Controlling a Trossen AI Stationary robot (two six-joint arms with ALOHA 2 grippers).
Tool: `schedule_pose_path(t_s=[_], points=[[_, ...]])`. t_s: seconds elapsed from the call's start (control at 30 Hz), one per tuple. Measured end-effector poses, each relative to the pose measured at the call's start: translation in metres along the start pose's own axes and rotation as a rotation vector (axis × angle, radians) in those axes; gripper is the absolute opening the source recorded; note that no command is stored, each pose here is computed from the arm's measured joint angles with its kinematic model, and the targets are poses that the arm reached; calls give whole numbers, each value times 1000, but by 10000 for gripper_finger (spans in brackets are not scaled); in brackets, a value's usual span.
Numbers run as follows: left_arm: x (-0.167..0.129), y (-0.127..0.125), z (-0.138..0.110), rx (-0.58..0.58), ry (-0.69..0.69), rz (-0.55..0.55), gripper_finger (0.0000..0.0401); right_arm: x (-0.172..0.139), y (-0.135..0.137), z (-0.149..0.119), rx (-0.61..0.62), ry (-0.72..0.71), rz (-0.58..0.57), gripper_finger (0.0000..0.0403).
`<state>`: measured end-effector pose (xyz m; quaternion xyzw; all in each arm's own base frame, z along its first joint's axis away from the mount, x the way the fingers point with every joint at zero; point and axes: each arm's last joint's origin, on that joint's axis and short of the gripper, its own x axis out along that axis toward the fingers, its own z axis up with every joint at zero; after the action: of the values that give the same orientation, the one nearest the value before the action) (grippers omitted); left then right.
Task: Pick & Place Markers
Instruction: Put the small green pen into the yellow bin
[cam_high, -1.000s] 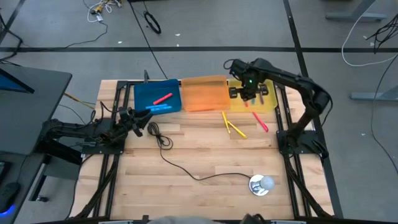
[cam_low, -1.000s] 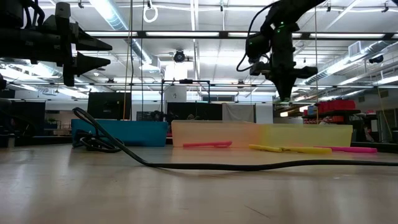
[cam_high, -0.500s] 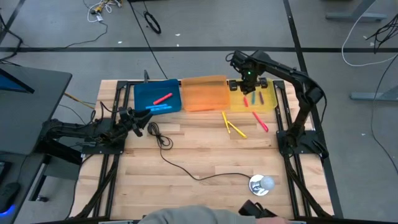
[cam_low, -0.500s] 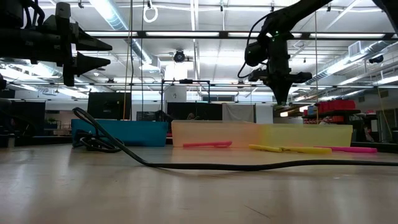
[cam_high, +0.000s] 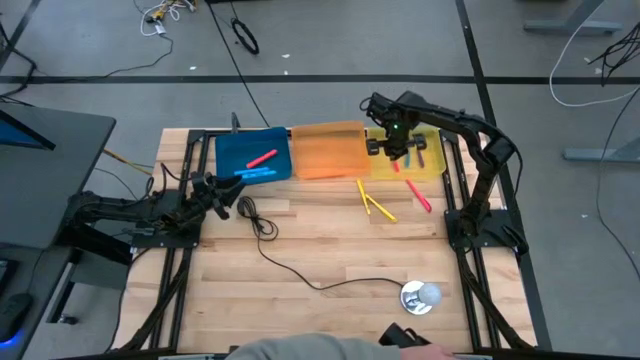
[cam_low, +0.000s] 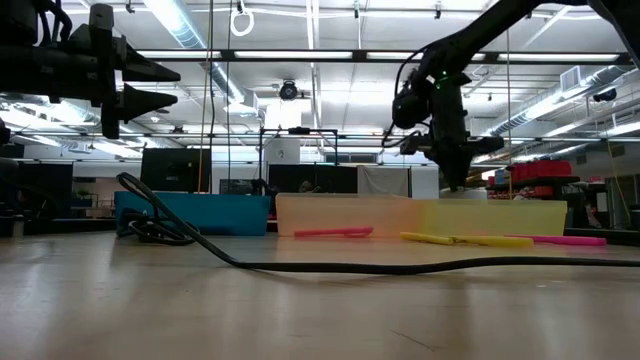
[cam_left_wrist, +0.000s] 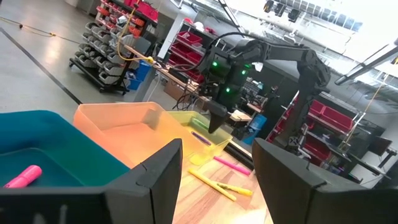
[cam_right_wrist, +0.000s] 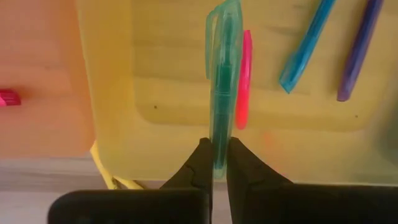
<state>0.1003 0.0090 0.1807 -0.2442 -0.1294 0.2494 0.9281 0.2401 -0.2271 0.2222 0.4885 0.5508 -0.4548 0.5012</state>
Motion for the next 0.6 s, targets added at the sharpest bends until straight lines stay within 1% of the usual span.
schedule_pose_path(t_s=[0.13,0.3,0.6], points=[[0,1,0,0,-11,22,200,9,1,0,14,1,0,13],[0,1,1,0,-18,35,200,22,7,7,4,14,14,13],[0,1,1,-1,-20,40,200,56,14,16,-31,121,-34,14]])
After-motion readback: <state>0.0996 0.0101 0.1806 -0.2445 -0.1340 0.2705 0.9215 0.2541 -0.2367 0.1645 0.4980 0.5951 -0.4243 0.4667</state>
